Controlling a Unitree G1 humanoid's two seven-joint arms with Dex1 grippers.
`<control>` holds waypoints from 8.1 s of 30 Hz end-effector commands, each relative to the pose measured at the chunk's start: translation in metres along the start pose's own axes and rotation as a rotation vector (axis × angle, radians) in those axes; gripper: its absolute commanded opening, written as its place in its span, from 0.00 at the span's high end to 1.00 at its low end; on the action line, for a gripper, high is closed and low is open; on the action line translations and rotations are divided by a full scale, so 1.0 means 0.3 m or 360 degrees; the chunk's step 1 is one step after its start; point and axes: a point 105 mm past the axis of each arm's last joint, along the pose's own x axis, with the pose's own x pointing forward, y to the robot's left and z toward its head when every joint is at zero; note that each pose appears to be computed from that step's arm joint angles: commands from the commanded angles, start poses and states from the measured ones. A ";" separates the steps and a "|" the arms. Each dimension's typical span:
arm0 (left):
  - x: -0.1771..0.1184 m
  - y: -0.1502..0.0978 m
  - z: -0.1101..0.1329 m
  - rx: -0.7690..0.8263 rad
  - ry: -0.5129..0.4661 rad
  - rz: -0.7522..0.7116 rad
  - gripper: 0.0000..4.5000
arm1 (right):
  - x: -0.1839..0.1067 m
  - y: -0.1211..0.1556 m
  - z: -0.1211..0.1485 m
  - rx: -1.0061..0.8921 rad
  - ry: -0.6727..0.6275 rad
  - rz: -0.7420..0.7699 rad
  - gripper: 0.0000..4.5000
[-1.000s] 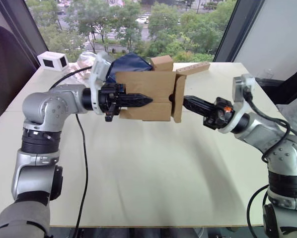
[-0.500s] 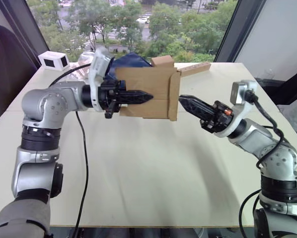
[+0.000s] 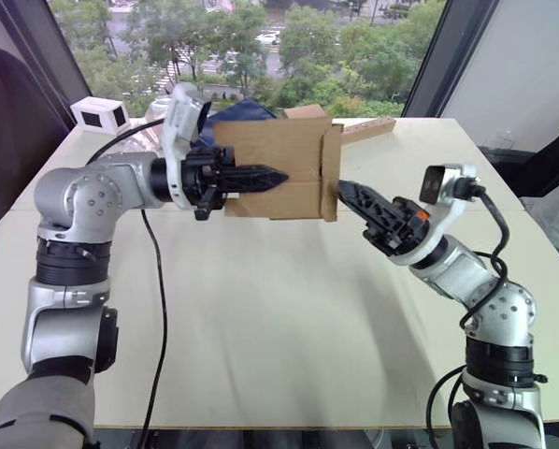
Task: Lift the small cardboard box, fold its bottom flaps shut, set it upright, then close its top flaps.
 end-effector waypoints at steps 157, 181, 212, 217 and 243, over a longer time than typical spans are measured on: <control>0.010 0.139 0.100 0.0197 0.0425 0.0472 0.57 | -0.279 -0.020 -0.107 -0.1042 0.1136 -0.0719 1.00; -0.245 0.220 -0.538 0.0014 0.0282 0.1324 0.99 | -0.343 -0.234 -0.230 -0.1030 0.1200 -0.0985 1.00; -0.090 0.053 -0.704 -0.0248 0.0408 0.1019 0.99 | -0.300 -0.252 -0.352 -0.1005 0.1313 -0.0763 1.00; -0.155 0.063 -0.656 -0.0166 0.0370 0.1076 0.99 | -0.321 -0.255 -0.290 -0.1076 0.1307 -0.0792 1.00; -0.068 0.157 -0.392 0.0121 0.0328 0.0576 0.99 | -0.103 -0.188 -0.105 -0.1029 0.1044 -0.0389 1.00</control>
